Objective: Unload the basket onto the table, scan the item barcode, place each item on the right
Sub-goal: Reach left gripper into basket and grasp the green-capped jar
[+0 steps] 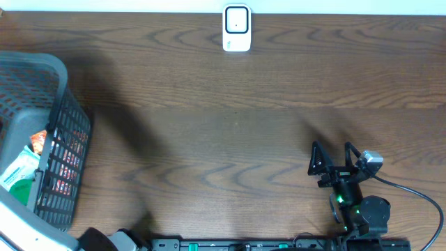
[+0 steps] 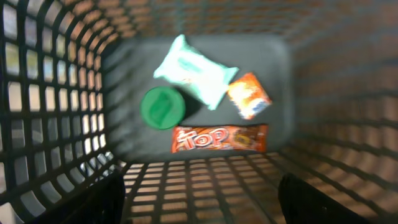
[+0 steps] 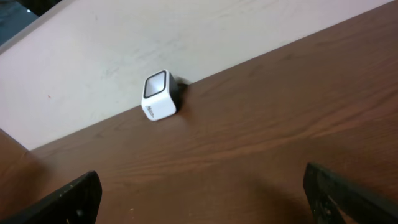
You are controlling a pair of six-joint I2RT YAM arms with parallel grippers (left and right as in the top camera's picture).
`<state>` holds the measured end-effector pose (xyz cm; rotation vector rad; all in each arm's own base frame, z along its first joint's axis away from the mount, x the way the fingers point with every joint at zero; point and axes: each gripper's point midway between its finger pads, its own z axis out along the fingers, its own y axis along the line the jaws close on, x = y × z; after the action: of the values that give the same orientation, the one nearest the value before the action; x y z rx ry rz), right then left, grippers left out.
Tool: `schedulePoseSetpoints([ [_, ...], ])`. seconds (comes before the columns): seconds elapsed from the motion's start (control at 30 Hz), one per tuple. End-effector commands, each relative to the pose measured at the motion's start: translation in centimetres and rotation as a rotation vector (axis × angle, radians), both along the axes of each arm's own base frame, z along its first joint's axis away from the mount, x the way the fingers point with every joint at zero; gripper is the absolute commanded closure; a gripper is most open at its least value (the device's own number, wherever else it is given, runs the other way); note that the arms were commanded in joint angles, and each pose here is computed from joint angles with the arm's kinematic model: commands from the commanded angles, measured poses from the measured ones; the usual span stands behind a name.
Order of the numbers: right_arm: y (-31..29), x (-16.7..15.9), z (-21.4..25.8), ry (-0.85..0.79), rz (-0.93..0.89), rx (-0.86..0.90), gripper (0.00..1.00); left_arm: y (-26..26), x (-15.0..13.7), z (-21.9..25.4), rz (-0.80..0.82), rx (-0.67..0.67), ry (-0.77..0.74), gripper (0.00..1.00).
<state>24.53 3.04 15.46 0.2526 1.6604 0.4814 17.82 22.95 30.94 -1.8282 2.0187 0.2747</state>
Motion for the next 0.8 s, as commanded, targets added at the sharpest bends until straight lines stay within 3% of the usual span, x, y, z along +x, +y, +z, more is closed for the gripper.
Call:
schedulePoseSetpoints([
  [0.0,0.5,-0.1,-0.1,0.005,0.021,0.006,0.01,1.0,-1.5,-2.0,0.126,-0.033,0.015,0.21],
  [0.43,0.5,-0.1,-0.1,0.005,0.021,0.006,0.01,2.3,-2.3,-14.2,0.186,-0.144,0.111,0.2],
  [0.77,0.5,-0.1,-0.1,0.005,0.021,0.006,0.01,3.1,-3.1,-16.1,0.226,-0.113,0.162,0.16],
])
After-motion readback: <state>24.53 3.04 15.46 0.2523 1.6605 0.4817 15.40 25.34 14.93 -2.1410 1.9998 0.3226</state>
